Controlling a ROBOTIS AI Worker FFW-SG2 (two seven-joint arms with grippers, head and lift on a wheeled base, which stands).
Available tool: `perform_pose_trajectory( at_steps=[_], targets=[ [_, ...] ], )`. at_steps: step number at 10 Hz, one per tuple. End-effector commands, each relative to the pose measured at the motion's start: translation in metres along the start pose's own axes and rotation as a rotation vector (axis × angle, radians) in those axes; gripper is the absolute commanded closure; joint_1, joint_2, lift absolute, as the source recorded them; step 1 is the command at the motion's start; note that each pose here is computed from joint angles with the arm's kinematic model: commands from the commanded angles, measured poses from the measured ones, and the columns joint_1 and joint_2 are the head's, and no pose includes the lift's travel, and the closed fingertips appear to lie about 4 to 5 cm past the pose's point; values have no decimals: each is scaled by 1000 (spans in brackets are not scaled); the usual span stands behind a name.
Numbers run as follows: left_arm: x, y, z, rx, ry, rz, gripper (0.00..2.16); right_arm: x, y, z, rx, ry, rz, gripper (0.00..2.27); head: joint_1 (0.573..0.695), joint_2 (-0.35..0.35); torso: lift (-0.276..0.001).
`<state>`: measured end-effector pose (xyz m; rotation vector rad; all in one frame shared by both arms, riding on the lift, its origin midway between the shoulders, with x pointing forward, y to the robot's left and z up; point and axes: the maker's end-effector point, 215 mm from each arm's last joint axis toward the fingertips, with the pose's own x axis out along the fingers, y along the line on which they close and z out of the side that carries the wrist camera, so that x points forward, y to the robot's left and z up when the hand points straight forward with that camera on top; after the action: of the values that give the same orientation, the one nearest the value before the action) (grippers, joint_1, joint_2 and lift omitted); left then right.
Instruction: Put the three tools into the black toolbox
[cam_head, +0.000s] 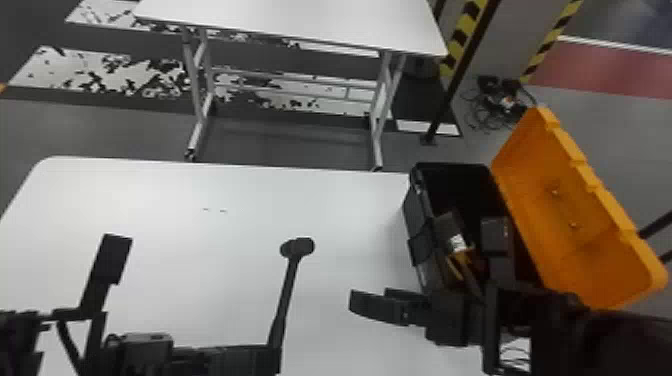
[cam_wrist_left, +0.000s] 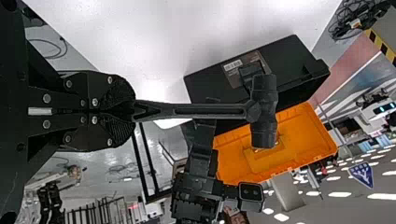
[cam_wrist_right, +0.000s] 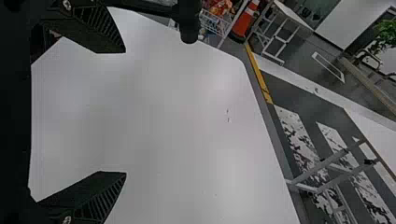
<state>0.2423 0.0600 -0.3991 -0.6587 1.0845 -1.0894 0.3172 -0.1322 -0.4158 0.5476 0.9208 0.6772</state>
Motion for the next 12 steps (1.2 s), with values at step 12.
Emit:
perform_pose_trajectory(
  at_steps=[12],
  targets=[
    [17, -13, -21, 18, 50, 0, 2138, 49, 104, -21, -13, 56, 234, 130, 695, 23, -51]
  ],
)
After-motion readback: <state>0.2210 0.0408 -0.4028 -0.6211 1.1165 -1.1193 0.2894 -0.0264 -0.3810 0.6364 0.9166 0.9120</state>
